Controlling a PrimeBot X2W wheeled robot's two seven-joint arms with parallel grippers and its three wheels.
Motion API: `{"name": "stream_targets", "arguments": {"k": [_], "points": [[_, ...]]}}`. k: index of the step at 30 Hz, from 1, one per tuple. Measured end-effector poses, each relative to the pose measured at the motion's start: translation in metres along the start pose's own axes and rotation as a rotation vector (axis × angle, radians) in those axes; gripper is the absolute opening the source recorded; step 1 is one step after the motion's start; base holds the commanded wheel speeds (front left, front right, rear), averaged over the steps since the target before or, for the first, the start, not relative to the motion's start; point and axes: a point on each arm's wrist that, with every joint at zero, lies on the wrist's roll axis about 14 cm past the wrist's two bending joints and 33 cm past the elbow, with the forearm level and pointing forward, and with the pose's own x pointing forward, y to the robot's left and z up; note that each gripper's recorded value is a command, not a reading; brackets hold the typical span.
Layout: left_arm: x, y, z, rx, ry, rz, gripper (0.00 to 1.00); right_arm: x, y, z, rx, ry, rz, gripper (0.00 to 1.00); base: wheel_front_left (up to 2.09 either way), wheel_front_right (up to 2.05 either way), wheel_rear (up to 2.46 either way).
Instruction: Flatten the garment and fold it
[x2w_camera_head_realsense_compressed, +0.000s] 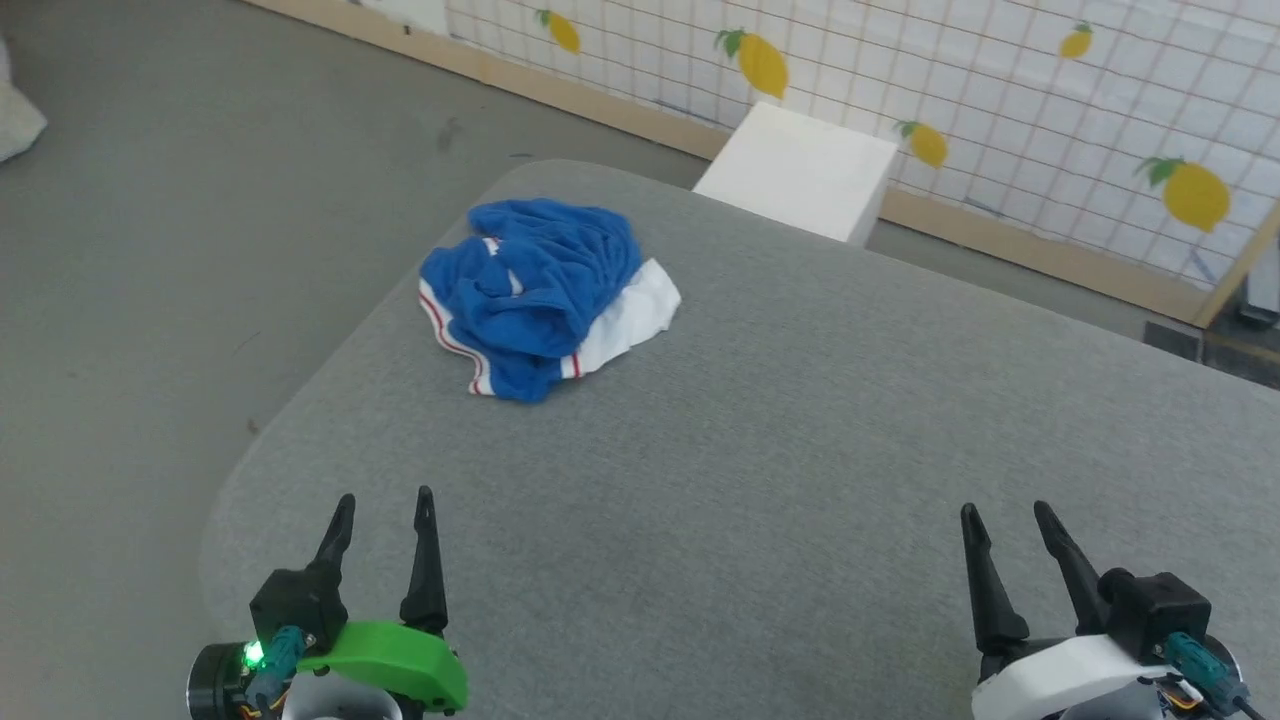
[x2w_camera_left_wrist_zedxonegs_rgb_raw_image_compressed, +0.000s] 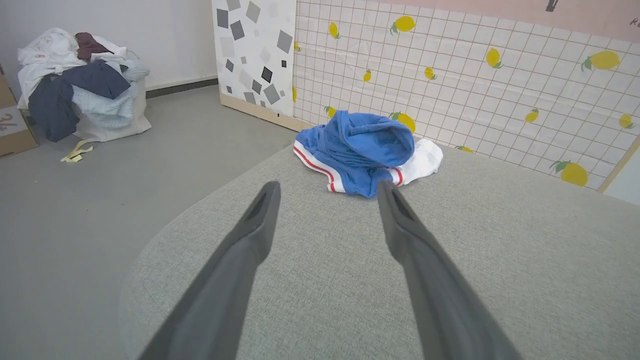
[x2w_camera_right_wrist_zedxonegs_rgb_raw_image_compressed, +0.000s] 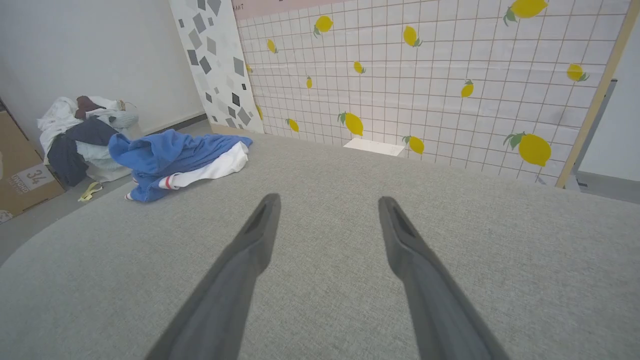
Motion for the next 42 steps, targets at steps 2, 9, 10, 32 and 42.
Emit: {"name": "stream_targets", "arguments": {"k": [2, 9, 10, 32, 42], "points": [[-0.003, 0.006, 0.001, 0.001, -0.003, 0.019, 1.0, 0.003, 0.006, -0.001, 0.0, 0.002, 0.019, 1.0, 0.0, 0.0, 0.0], [-0.007, 0.014, 0.002, 0.002, -0.004, 0.042, 1.0, 0.006, 0.013, -0.002, 0.0, 0.008, 0.04, 1.0, 0.0, 0.0, 0.0], [-0.008, 0.014, 0.001, 0.002, -0.003, 0.042, 1.0, 0.006, 0.013, -0.002, 0.0, 0.008, 0.041, 1.0, 0.0, 0.0, 0.0], [0.072, 0.006, 0.056, -0.026, -0.136, -0.041, 1.0, 0.015, 0.003, -0.02, 0.001, 0.042, 0.028, 1.0, 0.0, 0.0, 0.0], [0.163, 0.0, 0.059, -0.076, -0.016, -0.061, 1.0, 0.038, -0.033, -0.025, -0.041, 0.032, -0.04, 1.0, 0.0, 0.0, 0.0]]}}
